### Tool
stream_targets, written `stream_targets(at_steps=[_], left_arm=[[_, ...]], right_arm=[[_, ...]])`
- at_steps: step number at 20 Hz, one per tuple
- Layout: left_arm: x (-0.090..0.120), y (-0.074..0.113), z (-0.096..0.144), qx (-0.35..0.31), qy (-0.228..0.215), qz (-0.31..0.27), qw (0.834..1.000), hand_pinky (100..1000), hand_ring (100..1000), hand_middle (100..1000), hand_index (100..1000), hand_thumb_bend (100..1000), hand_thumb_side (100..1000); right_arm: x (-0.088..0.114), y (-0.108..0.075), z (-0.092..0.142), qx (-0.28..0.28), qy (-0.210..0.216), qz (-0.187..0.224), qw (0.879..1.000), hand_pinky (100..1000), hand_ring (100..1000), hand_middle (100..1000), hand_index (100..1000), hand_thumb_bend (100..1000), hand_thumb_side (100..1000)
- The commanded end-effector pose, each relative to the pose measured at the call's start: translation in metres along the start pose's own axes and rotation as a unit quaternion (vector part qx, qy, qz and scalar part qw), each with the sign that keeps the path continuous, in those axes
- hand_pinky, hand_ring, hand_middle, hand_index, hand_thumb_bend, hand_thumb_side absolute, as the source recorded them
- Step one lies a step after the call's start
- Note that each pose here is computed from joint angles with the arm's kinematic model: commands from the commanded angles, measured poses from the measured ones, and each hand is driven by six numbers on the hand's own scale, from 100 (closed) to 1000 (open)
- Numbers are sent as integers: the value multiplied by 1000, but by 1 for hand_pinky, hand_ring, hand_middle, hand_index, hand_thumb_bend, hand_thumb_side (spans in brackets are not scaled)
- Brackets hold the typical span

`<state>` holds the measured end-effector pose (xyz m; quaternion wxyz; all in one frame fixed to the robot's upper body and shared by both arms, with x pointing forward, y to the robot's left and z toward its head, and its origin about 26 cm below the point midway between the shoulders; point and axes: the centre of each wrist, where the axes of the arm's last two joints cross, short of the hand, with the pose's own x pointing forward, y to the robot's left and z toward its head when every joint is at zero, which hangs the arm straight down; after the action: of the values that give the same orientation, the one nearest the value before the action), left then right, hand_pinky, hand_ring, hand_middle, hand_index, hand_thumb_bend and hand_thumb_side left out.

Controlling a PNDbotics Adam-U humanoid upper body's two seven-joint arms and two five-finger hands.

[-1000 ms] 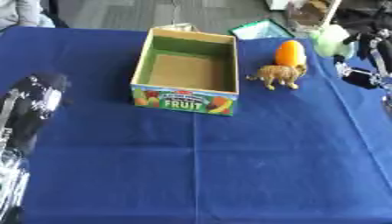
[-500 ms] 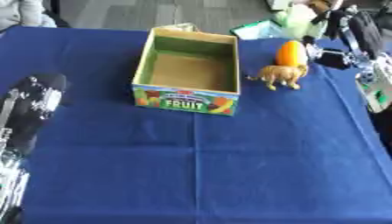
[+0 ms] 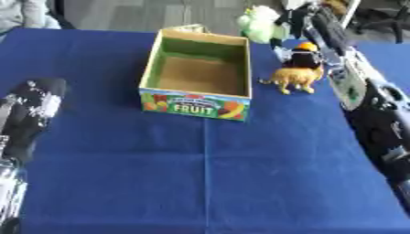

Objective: Pick up objects on the table and place them in the box.

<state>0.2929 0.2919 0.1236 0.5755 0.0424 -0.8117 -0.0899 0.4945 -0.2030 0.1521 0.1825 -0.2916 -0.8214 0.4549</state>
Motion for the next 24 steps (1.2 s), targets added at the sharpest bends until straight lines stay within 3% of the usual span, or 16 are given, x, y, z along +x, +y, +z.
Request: stream_targets(at_steps=[1, 9, 11, 12, 13, 14, 18, 21, 22, 24], left_arm=[[8, -2, -4, -8, -16, 3, 1000, 594, 743, 568, 663, 305, 468], [10, -5, -6, -15, -22, 8, 1000, 593, 743, 568, 663, 304, 465], [10, -5, -6, -17, -22, 9, 1000, 593, 743, 568, 663, 304, 466], [10, -6, -7, -17, -22, 9, 1000, 593, 743, 568, 663, 304, 466], [10, -5, -7, -17, -22, 9, 1000, 593, 743, 568, 663, 304, 466], [10, -5, -6, -17, -22, 9, 1000, 593, 743, 568, 663, 304, 466], [9, -5, -6, -15, -21, 8, 1000, 593, 743, 568, 663, 304, 467], [9, -5, -6, -14, -21, 8, 1000, 593, 743, 568, 663, 303, 467], [9, -5, -6, -14, -20, 7, 1000, 593, 743, 568, 663, 304, 467], [9, -4, -5, -13, -20, 7, 1000, 593, 742, 568, 663, 304, 467]], right_arm=[[9, -1, -17, 7, -26, 9, 1000, 385, 436, 233, 336, 100, 100], [36, 30, -29, 58, -72, -6, 996, 446, 472, 275, 377, 100, 100], [41, 35, -31, 74, -88, -7, 993, 474, 494, 324, 429, 196, 100], [43, 36, -31, 83, -96, -6, 992, 496, 513, 372, 485, 372, 100], [44, 38, -32, 92, -102, -5, 991, 506, 522, 397, 515, 407, 100], [45, 38, -32, 97, -106, -4, 990, 529, 548, 459, 602, 432, 229], [42, 34, -31, 98, -106, 2, 989, 569, 607, 592, 768, 482, 430], [37, 28, -29, 90, -98, 2, 991, 586, 635, 641, 797, 491, 445], [34, 25, -29, 87, -94, 1, 992, 595, 645, 644, 797, 451, 459], [29, 17, -29, 79, -86, 0, 993, 604, 656, 646, 794, 489, 427]])
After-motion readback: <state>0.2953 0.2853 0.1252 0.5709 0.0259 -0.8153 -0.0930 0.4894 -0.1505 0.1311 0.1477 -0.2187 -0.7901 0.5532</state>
